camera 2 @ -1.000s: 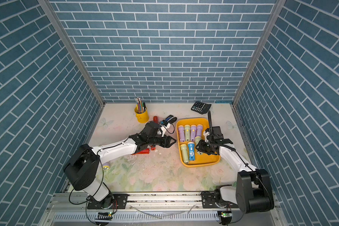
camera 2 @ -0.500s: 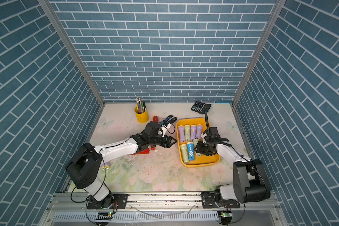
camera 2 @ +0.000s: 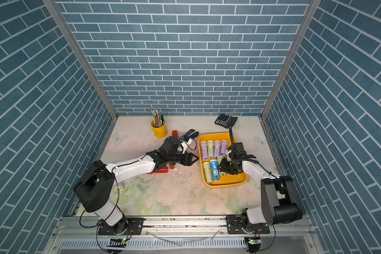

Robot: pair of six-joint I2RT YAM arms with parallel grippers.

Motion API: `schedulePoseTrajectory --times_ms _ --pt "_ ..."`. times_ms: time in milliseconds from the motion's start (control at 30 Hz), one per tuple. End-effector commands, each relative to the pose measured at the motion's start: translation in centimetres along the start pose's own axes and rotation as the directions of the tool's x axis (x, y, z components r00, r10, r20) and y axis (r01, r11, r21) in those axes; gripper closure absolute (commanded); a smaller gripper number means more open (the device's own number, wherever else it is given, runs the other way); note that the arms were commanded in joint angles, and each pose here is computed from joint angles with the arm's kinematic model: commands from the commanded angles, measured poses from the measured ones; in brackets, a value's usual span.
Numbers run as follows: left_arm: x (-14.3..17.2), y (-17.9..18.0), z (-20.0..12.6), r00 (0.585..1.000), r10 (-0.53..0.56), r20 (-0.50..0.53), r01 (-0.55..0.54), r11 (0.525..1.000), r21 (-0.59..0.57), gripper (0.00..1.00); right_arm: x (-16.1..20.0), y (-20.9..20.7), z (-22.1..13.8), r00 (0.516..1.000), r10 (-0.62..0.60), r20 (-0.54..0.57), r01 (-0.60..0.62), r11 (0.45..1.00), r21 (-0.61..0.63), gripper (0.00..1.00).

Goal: Put the flashlights into the storage boxes
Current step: Place the flashlight at the storage box.

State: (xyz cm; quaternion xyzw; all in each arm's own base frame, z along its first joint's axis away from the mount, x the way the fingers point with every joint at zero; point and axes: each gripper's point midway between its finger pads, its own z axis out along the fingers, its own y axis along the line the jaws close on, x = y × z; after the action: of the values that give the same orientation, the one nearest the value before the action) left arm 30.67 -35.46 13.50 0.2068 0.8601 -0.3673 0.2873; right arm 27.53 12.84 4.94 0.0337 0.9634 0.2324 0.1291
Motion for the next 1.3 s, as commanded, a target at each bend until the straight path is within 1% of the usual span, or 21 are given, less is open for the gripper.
schedulePoseTrajectory --times_ms 0,67,267,567,633,833,1067,1267 --pt "-0.5 -0.6 0.1 1.0 0.015 0.011 -0.015 1.0 0.008 0.36 0.4 0.0 0.1 1.0 0.014 -0.021 -0.014 1.0 0.013 0.62" --pt "-0.5 -0.5 0.0 1.0 0.016 0.01 -0.016 1.0 0.006 0.36 0.5 -0.1 -0.2 1.0 0.017 -0.023 -0.016 1.0 0.021 0.57" --pt "-0.4 -0.5 0.1 1.0 0.016 0.01 -0.016 1.0 0.005 0.36 0.8 -0.7 -1.2 1.0 0.017 -0.022 -0.015 0.997 0.072 0.47" --pt "-0.4 -0.5 -0.1 1.0 0.016 0.01 -0.016 1.0 0.004 0.36 0.5 -0.5 -1.2 1.0 0.001 -0.03 0.002 0.997 0.073 0.46" --pt "-0.3 -0.4 -0.2 1.0 0.014 0.009 -0.014 1.0 0.001 0.36 0.6 -0.5 -1.2 0.999 -0.002 -0.035 0.005 0.998 0.069 0.49" --pt "-0.3 -0.4 -0.1 1.0 0.016 0.007 -0.016 1.0 0.0 0.36 1.3 -0.1 -1.0 0.998 0.002 -0.063 0.001 0.999 0.042 0.62" --pt "-0.3 -0.4 -0.2 1.0 0.027 0.003 -0.027 1.0 -0.006 0.36 2.4 -0.2 -1.0 0.994 0.006 -0.105 -0.001 0.999 0.047 0.68" --pt "-0.2 -0.3 -0.2 1.0 0.03 0.002 -0.03 1.0 -0.008 0.36 3.0 -0.2 -1.1 0.991 0.001 -0.13 0.007 0.998 0.06 0.69"
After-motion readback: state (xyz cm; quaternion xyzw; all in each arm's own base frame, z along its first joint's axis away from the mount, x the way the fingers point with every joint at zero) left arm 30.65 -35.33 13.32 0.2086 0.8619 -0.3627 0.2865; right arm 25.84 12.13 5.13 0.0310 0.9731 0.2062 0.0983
